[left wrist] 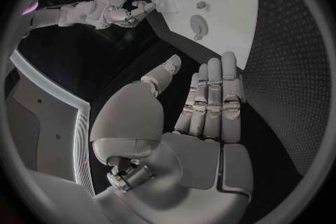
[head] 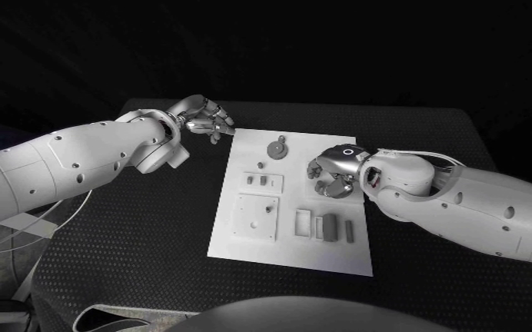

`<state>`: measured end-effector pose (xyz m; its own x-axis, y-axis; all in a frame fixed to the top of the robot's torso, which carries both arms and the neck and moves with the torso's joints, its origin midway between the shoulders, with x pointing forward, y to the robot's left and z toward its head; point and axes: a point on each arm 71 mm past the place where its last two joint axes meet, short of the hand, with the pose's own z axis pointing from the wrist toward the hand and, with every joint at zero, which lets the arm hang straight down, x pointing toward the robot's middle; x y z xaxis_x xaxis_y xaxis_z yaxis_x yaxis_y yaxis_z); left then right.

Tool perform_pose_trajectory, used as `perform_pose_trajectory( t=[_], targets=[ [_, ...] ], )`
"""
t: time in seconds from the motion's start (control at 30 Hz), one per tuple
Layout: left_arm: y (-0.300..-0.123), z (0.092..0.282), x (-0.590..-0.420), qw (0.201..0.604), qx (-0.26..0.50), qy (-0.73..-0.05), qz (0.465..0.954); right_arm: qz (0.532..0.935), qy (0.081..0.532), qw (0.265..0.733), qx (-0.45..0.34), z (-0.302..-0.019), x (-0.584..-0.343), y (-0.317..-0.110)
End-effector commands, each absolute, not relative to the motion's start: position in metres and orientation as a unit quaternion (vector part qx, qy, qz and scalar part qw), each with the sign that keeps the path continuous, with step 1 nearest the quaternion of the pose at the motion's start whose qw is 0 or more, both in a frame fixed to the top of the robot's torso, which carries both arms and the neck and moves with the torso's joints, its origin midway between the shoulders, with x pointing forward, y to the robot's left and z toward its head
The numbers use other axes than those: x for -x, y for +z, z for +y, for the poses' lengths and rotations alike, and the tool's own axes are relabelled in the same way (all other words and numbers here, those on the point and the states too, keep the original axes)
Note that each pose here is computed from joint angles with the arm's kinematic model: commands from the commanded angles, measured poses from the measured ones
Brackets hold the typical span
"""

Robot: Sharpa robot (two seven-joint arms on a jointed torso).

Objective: Assemble the parts on the task board

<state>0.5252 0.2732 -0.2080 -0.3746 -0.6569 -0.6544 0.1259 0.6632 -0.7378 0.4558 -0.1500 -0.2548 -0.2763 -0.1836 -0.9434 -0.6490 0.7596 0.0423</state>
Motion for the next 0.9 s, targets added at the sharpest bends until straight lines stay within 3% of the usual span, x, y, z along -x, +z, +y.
perform_pose_trajectory(
  t=[0.03, 0.9],
  targets=[
    [-0.2069, 0.2720, -0.5255, 0.532, 0.180, -0.372, 0.739, 0.762, 0.211, 0.541, 0.287, -0.1466, -0.4547, -0.2568],
    [-0.2067, 0.2710, -0.5246, 0.532, 0.175, -0.371, 0.741, 0.761, 0.194, 0.543, 0.296, -0.1499, -0.4571, -0.2611]
  ],
)
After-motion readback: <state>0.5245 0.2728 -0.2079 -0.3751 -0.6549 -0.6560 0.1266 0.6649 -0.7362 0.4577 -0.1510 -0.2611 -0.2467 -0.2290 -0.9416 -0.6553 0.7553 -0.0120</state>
